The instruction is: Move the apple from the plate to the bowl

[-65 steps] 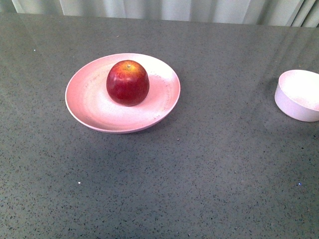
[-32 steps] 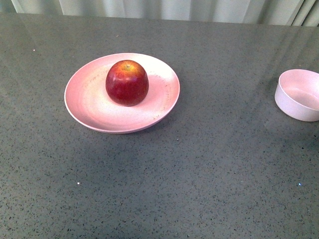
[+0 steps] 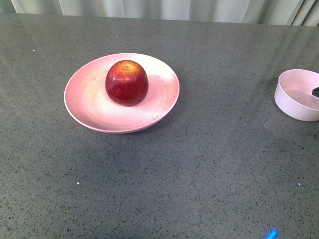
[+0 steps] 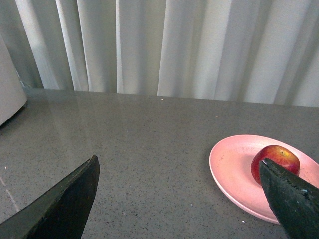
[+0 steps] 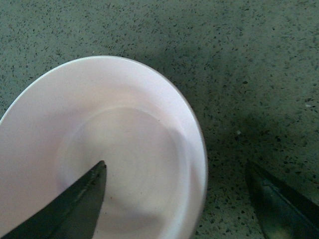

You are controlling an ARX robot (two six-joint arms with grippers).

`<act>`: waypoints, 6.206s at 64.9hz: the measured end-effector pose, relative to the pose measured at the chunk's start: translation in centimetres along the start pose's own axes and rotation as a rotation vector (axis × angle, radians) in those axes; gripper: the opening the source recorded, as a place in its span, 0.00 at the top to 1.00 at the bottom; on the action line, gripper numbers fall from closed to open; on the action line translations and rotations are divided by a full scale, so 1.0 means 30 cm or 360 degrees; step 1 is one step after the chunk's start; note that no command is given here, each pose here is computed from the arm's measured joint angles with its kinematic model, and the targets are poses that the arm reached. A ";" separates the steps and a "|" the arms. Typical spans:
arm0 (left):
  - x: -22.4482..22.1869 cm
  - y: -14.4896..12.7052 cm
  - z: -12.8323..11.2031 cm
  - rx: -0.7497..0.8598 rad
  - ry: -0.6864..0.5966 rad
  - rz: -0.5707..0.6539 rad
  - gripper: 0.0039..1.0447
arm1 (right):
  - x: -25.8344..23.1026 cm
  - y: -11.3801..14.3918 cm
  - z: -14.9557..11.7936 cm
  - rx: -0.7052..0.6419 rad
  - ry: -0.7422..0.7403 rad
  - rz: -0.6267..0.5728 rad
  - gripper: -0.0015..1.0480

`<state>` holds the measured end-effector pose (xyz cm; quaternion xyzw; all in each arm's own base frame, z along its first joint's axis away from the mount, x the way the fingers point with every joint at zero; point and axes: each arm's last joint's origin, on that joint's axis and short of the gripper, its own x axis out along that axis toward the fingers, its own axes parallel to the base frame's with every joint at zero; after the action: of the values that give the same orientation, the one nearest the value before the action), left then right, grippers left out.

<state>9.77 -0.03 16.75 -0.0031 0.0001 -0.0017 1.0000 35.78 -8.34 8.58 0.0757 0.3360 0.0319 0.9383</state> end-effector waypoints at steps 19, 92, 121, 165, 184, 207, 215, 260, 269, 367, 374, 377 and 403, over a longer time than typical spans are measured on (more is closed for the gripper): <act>0.000 0.000 0.000 0.0000 0.0000 0.0001 0.08 | 0.018 0.014 0.009 0.0076 0.0034 -0.0012 0.75; 0.000 0.000 0.000 0.0000 0.0000 0.0001 0.08 | 0.131 0.446 0.017 -0.0150 0.0141 0.0302 0.97; 0.000 0.000 0.000 0.0000 0.0000 0.0000 0.08 | -0.038 0.399 0.094 -0.0156 -0.0178 0.0354 0.26; 0.000 0.000 0.000 0.0000 0.0000 0.0001 0.08 | -0.451 0.318 -0.116 -0.0233 -0.1059 -0.0101 0.84; 0.000 0.000 0.000 0.0000 0.0000 0.0000 0.08 | -0.550 0.320 -0.191 -0.0240 -0.1065 -0.0105 0.98; 0.000 0.000 0.000 0.0000 0.0000 0.0000 0.08 | -0.637 0.321 -0.260 -0.0240 -0.1067 -0.0105 0.98; 0.000 0.000 0.000 0.0000 0.0000 0.0000 0.08 | -0.659 0.322 -0.276 -0.0240 -0.1067 -0.0105 0.98; 0.000 0.000 0.000 0.0000 0.0000 0.0000 0.08 | -0.759 0.329 -0.308 -0.0242 -0.1126 -0.0100 0.98; 0.000 0.000 0.000 0.0000 0.0000 0.0000 0.08 | -0.771 0.330 -0.316 -0.0242 -0.1129 -0.0100 0.98; 0.001 -0.002 -0.004 -0.0043 0.0158 -0.0134 0.08 | -0.819 0.328 -0.370 -0.0242 -0.1121 -0.0102 0.09; 0.054 -0.033 0.017 -0.0181 0.0520 -0.0420 0.08 | -0.819 0.328 -0.370 -0.0243 -0.1122 -0.0100 0.09; 0.087 -0.050 0.031 -0.0188 0.0534 -0.0463 0.08 | -0.819 0.328 -0.370 -0.0243 -0.1122 -0.0100 0.09; 0.484 -0.293 0.020 -0.0148 0.0581 -0.0588 0.08 | -0.819 0.328 -0.370 -0.0243 -0.1122 -0.0101 0.09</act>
<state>24.27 -8.86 17.41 -0.0487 0.1800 -0.1847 0.9649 9.66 -0.01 17.11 0.0014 -0.0094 -0.0004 1.0000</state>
